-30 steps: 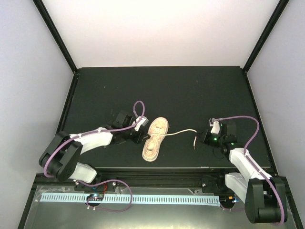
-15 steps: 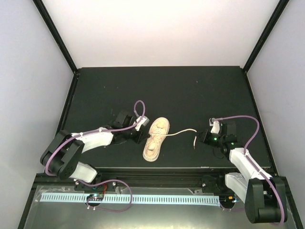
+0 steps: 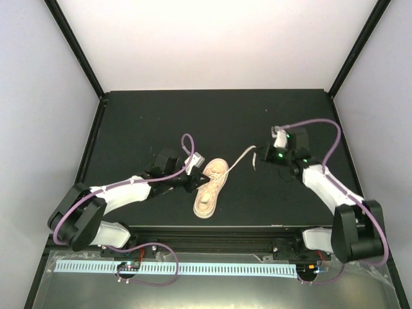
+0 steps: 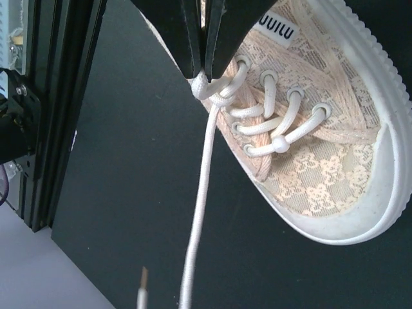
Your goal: Tie the shoes
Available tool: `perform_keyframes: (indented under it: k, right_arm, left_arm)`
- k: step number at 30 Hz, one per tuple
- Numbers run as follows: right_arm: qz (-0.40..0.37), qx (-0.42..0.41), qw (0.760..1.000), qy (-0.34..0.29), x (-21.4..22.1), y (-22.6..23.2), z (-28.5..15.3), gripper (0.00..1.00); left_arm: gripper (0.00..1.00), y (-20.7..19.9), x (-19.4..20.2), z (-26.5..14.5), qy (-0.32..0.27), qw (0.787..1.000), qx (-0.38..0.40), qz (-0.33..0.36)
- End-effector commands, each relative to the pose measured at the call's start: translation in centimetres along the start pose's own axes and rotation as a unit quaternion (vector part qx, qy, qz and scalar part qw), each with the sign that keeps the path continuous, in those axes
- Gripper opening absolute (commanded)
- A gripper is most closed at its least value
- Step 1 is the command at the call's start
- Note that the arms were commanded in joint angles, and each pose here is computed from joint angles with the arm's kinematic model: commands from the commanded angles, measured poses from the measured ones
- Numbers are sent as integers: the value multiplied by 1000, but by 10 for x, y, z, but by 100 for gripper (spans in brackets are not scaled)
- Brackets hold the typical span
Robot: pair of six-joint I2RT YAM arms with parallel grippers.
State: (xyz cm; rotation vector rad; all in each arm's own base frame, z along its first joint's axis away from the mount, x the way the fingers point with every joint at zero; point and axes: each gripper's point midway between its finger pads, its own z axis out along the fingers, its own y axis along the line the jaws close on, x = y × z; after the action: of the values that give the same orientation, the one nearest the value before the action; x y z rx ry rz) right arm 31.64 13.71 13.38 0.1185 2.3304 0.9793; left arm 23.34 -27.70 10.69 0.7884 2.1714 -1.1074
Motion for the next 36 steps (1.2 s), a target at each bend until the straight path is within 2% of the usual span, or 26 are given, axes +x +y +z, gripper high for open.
perform_keyframes:
  k: [1,3,5,8,9,10,12,13,14,16,20,23,27,32,36]
  right_arm:
    - [-61,-23,998,-2,-29,58,36,2]
    - [-80,-44,996,15,-31,90,61,2]
    - [-92,-77,991,57,-18,124,91,2]
    - [-126,-147,974,115,10,188,112,3]
    - [-135,-164,969,130,20,203,115,11]
    - [-138,-171,966,135,25,210,114,24]
    - [-126,-169,970,119,21,207,109,50]
    - [-121,-158,974,110,17,197,107,59]
    - [-117,-150,977,101,13,188,102,66]
    - [-109,-142,979,93,10,168,93,71]
    - [-128,-151,977,80,25,142,73,78]
    - [-155,-204,962,90,53,140,59,79]
    - [-187,-293,932,106,89,146,36,75]
    - [-218,-330,911,119,103,152,34,64]
    - [-231,-345,900,128,106,154,40,61]
  left_arm:
    - [2,-16,-30,-2,-39,999,23,30]
    - [2,-16,-29,-2,-40,999,23,29]
    - [1,-16,-28,-1,-42,999,22,27]
    - [2,-16,-27,-3,-49,998,22,26]
    - [2,-17,-28,-4,-51,998,22,26]
    - [2,-17,-28,-5,-52,998,20,26]
    - [2,-18,-27,-6,-53,998,20,25]
    - [1,-19,-27,-6,-54,998,21,25]
    - [2,-18,-27,-6,-53,998,21,23]
    - [1,-18,-25,-6,-52,998,21,19]
    - [2,-16,-24,-4,-45,999,19,4]
    - [2,-15,-24,-1,-38,999,20,-6]
    - [2,-14,-23,2,-32,999,22,-13]
    - [1,-16,-23,5,-26,999,33,-14]
    - [2,-18,-26,7,-25,999,41,-12]
